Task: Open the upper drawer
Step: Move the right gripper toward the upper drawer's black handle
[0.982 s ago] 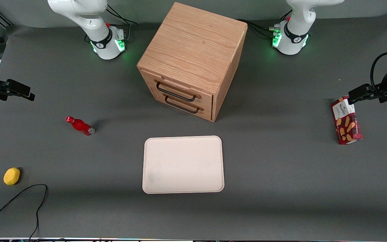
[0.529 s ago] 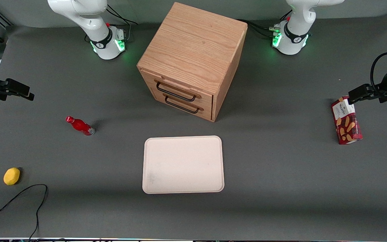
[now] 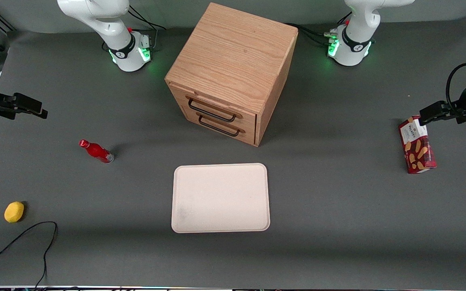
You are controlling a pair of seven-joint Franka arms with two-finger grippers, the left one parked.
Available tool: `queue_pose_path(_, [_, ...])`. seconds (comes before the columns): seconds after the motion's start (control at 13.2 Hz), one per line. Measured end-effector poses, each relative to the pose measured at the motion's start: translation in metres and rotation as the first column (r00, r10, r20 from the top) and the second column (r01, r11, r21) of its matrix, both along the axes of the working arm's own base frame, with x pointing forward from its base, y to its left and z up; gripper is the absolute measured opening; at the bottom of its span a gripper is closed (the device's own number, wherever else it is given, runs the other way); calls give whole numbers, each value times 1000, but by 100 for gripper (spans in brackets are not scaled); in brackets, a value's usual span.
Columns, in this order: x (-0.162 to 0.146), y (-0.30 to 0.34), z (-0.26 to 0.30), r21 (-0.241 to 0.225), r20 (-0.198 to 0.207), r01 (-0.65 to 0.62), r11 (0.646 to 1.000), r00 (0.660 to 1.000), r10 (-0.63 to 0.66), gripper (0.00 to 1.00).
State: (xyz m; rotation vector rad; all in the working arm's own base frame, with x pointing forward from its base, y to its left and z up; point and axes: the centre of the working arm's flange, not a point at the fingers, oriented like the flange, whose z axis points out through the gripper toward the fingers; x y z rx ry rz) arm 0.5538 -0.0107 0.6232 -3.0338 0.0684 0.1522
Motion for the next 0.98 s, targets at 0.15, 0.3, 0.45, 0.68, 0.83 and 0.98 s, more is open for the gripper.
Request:
queue_pose_path(0.15, [0,5,6,28,13,-4,1000,1000,4,100])
queue_pose_path(0.3, [0,11,9,43,21,-13,999,1000,13,100])
queue_pose_path(0.45, [1,20,11,57,26,-27,998,999,25,100])
queue_pose_path(0.68, [6,47,15,84,41,-75,994,997,72,100])
queue_pose_path(0.83, [9,88,13,90,43,-149,985,988,146,100])
queue_pose_path(0.98, [9,130,7,103,50,-286,953,958,282,100])
